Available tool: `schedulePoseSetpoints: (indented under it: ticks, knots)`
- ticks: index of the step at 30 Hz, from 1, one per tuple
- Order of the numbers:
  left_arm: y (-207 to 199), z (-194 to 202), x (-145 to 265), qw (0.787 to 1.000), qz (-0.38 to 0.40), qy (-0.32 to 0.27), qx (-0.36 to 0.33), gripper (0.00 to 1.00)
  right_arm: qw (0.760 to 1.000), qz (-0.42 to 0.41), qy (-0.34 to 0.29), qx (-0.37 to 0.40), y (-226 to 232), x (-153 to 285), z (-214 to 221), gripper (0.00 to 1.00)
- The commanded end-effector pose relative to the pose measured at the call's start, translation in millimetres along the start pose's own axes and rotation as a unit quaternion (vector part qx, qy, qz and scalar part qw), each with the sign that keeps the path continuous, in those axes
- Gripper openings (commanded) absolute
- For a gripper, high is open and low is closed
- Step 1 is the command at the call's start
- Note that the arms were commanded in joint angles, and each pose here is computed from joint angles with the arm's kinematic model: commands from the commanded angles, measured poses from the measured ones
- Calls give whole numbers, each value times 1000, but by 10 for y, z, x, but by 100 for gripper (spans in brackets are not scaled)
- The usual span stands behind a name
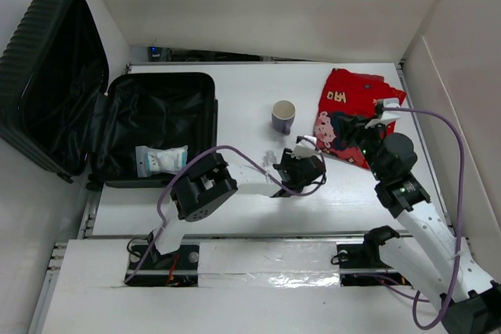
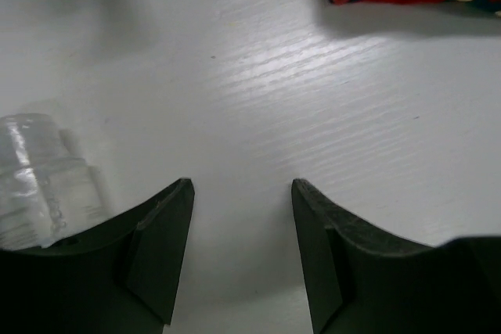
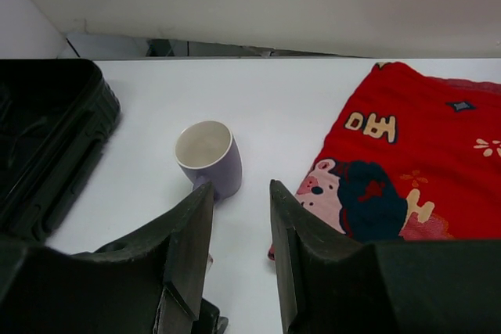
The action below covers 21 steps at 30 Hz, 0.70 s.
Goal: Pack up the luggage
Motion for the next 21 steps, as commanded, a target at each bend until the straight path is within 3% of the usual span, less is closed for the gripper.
schedulePoseSetpoints:
  ticks: [1,7,8,11,14,21]
  knots:
    - [141,43,67,999,-27,-15,9,50,1000,-9,-19,1,10,-12,-78,41]
    - [213,-268,543,996,18,-69,56,63,1000,-12,-20,3,14,-16,-72,41]
    - [280,-468,723,991,14,-102,81,65,1000,-13,-21,3,15,-14,-77,41]
    - [656,-574,858,989,-20,-104,107,74,1000,-10,-19,0,13,-38,-49,42]
    - [1196,-254,855,988,-71,-51,130,74,1000,-28,-8,6,41,-72,-29,43]
    - [1719,116,911,980,-111,3,166,73,999,-37,-6,7,56,-88,-35,44]
Point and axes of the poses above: each gripper's point midway between its finger pads, its own x axis back along the fingers, its own y axis along the line the jaws close on, z = x × y, the point moved 10 cm from there along x, back along the fingers, and after that the axes turned 6 degrees about x, right-handed, at the moved point
